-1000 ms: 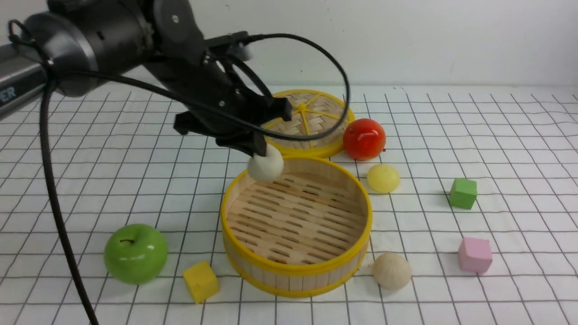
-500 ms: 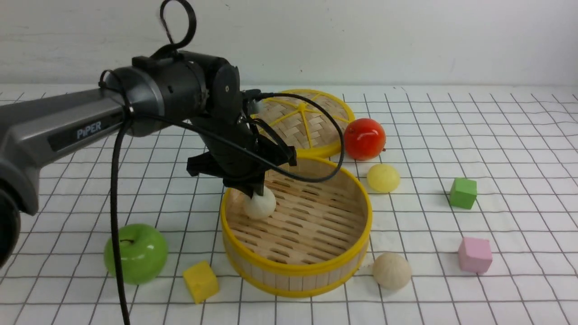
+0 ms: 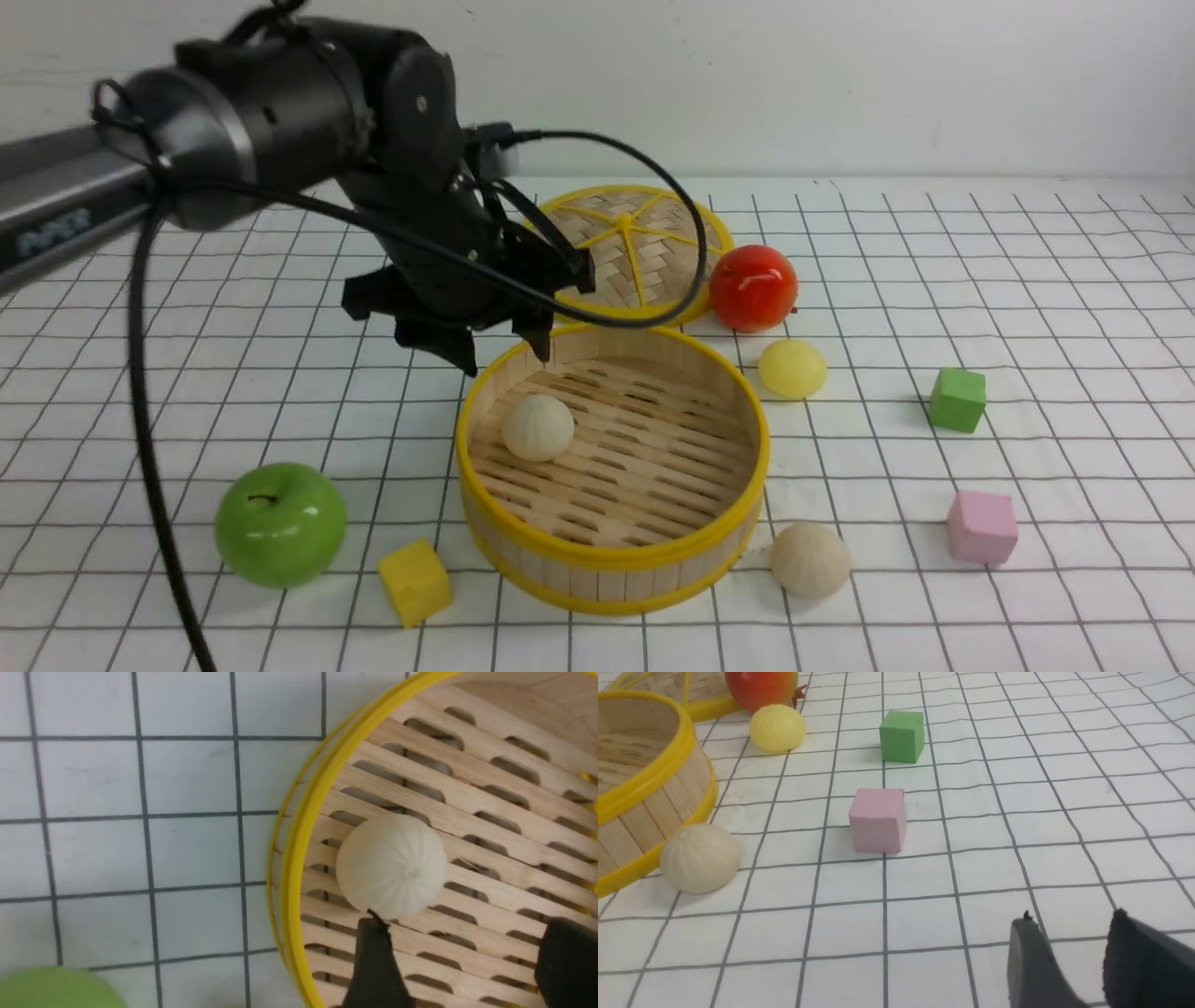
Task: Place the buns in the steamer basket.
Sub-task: Use the right arm to grab a steamed stuffed bun
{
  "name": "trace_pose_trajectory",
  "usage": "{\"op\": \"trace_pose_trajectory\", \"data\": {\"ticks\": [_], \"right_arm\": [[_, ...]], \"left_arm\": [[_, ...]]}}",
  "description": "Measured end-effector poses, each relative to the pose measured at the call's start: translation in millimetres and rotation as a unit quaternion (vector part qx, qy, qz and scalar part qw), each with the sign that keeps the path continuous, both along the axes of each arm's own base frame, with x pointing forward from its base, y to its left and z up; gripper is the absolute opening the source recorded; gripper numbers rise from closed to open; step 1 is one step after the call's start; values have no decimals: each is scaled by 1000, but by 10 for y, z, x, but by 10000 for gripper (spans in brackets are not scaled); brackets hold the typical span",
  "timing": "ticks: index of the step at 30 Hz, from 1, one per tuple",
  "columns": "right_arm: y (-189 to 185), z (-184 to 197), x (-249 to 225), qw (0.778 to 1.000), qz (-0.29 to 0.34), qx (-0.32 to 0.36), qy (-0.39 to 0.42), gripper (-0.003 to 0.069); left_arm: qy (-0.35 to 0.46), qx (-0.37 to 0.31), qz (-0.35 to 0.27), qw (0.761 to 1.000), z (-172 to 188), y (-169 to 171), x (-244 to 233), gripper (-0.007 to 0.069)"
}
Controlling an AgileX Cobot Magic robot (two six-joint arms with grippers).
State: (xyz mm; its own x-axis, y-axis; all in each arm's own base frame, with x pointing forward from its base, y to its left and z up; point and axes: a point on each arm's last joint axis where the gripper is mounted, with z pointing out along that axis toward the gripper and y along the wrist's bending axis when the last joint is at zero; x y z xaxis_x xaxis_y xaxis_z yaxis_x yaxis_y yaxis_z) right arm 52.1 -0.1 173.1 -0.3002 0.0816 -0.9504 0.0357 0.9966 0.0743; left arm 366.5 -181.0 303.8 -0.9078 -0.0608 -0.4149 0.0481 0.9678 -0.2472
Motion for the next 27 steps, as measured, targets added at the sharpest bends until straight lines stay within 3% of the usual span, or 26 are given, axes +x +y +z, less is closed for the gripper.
{"op": "trace_pose_trajectory", "data": {"ticks": [5, 10, 16, 19, 23, 27], "right_arm": [[0, 0, 0, 1000, 0, 0, 0, 241], [0, 0, 0, 1000, 0, 0, 0, 241], [0, 0, 0, 1000, 0, -2, 0, 241], [0, 0, 0, 1000, 0, -2, 0, 241], [0, 0, 0, 1000, 0, -2, 0, 241], [0, 0, 0, 1000, 0, -2, 0, 241]], "left_arm": [[-47, -29, -1, 998, 657, 180, -395, 440], [-81, -37, -23, 996, 1274, 468, -1016, 375], [-168, -84, -35, 982, 1854, 857, -1874, 186], [-202, -111, -41, 972, 1952, 1050, -2325, 86], [-220, -123, -43, 967, 1792, 1288, -2835, -3], [-218, -122, -43, 967, 1506, 1432, -3134, -13]]}}
